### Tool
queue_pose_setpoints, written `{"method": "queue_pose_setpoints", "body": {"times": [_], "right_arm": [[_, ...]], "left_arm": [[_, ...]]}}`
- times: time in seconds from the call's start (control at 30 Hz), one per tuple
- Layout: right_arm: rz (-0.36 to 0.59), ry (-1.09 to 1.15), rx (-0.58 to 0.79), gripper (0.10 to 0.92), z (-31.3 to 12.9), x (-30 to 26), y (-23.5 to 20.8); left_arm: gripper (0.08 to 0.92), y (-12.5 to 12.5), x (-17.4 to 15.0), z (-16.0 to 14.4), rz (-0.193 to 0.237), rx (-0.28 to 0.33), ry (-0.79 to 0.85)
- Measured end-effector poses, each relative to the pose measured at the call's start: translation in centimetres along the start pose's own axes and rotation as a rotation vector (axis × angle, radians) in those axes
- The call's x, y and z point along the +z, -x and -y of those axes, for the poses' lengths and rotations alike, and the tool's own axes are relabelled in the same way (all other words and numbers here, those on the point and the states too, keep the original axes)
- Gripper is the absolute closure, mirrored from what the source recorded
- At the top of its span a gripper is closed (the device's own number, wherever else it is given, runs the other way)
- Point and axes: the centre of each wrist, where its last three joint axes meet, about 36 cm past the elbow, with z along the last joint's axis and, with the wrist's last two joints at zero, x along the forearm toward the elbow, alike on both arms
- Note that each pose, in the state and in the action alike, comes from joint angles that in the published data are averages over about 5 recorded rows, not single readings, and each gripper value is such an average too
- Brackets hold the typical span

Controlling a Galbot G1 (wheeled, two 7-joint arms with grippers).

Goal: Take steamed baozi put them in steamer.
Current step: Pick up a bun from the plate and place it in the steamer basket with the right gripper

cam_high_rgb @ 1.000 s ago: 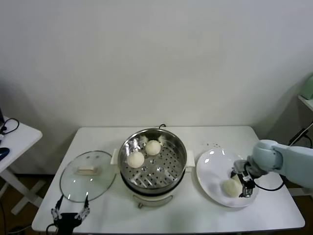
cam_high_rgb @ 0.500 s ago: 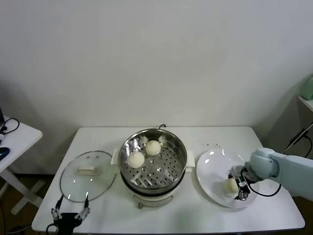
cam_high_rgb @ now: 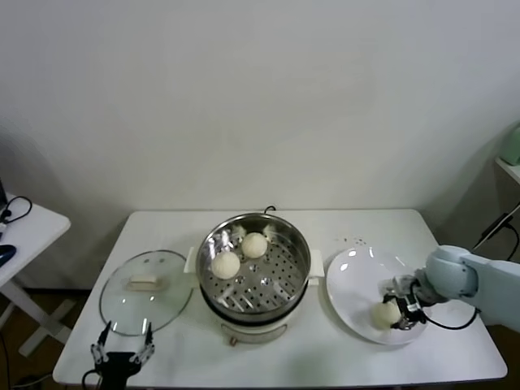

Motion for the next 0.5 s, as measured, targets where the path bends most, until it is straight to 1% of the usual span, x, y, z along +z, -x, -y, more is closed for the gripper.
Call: {"method": "queue_pose_setpoints", "body": {"times": [0.1, 0.27, 0.37, 0.5], "right_arm": [[0.011, -0.015, 0.016, 0.446, 0.6, -0.4, -1.6], [0.031, -0.067, 0.049, 0.454, 2.7, -1.6, -5.4], [0.043, -0.115, 0.071, 0.458, 4.3, -3.0, -8.5], [0.063, -0.203, 0.118, 0.458, 6.5, -5.6, -13.6]], "left_arm": [[0.177, 0.0, -0.1, 0.1, 0.002, 0.004, 0.001], [0.177, -0.2, -0.2, 0.2, 0.003, 0.006, 0.003], [0.177, -0.3, -0.3, 0.2, 0.004, 0.006, 0.004], [0.177, -0.3, -0.4, 0.1, 0.006, 0.003, 0.005]]}}
